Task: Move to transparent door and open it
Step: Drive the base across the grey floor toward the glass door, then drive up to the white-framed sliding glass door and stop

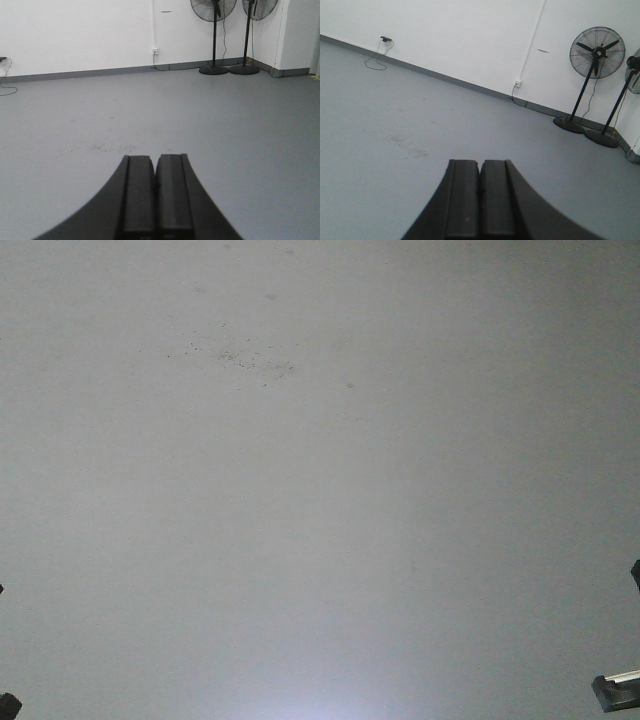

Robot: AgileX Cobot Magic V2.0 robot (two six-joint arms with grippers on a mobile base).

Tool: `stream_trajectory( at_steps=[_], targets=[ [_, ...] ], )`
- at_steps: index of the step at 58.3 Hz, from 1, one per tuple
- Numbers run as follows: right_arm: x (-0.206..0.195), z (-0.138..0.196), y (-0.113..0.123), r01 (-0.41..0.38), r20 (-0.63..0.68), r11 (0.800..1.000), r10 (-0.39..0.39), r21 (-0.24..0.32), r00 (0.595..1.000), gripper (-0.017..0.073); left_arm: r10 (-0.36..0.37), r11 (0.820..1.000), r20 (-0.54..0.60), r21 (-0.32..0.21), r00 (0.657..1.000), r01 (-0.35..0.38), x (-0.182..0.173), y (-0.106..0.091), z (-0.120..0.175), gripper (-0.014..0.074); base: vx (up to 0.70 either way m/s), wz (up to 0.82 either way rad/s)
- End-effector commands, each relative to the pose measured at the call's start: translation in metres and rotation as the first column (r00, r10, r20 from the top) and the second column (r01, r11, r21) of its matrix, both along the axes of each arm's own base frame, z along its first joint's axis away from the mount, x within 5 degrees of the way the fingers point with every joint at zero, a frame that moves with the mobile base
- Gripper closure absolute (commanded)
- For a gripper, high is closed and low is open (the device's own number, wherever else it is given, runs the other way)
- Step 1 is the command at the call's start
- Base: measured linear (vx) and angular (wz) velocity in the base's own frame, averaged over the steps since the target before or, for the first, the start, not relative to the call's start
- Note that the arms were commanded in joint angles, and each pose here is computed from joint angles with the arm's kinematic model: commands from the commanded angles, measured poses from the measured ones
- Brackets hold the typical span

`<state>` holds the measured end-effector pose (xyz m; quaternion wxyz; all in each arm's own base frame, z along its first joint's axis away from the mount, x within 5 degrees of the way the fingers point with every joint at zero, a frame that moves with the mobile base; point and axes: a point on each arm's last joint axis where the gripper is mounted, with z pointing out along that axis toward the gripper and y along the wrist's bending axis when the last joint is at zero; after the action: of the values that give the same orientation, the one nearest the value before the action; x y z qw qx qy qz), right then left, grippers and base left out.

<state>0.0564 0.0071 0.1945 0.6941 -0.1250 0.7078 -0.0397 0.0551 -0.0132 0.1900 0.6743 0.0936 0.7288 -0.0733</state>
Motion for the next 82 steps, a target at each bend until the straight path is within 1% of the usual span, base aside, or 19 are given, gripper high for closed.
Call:
stream_trajectory(
  at_steps=[1,15,30,82],
  targets=[
    [-0.0009,0.0066,-0.0012,0.014,0.09,1.0,-0.014,0.001,0.996,0.0564,-0.002,1.0,0.071,-0.025,0.997,0.004,0.0003,-0.0003,0.0043,0.06,0.38,0.07],
    [-0.0009,0.0066,-0.0012,0.014,0.09,1.0,-0.014,0.001,0.996,0.0564,-0.002,1.0,0.071,-0.025,0.997,0.004,0.0003,-0.0003,0.0043,0.06,0.39,0.21],
    [-0.0009,0.0066,-0.0012,0.014,0.09,1.0,-0.014,0.001,0.996,0.0564,-0.002,1.0,0.071,-0.025,0.997,0.004,0.0003,-0.0003,0.0043,0.06,0.41,0.46],
    [-0.0009,0.0066,-0.0012,0.014,0.09,1.0,-0.014,0.001,0.996,0.0564,-0.002,1.0,0.071,-0.025,0.997,0.004,0.0003,-0.0003,0.0043,0.06,0.44,0.75]
  ],
)
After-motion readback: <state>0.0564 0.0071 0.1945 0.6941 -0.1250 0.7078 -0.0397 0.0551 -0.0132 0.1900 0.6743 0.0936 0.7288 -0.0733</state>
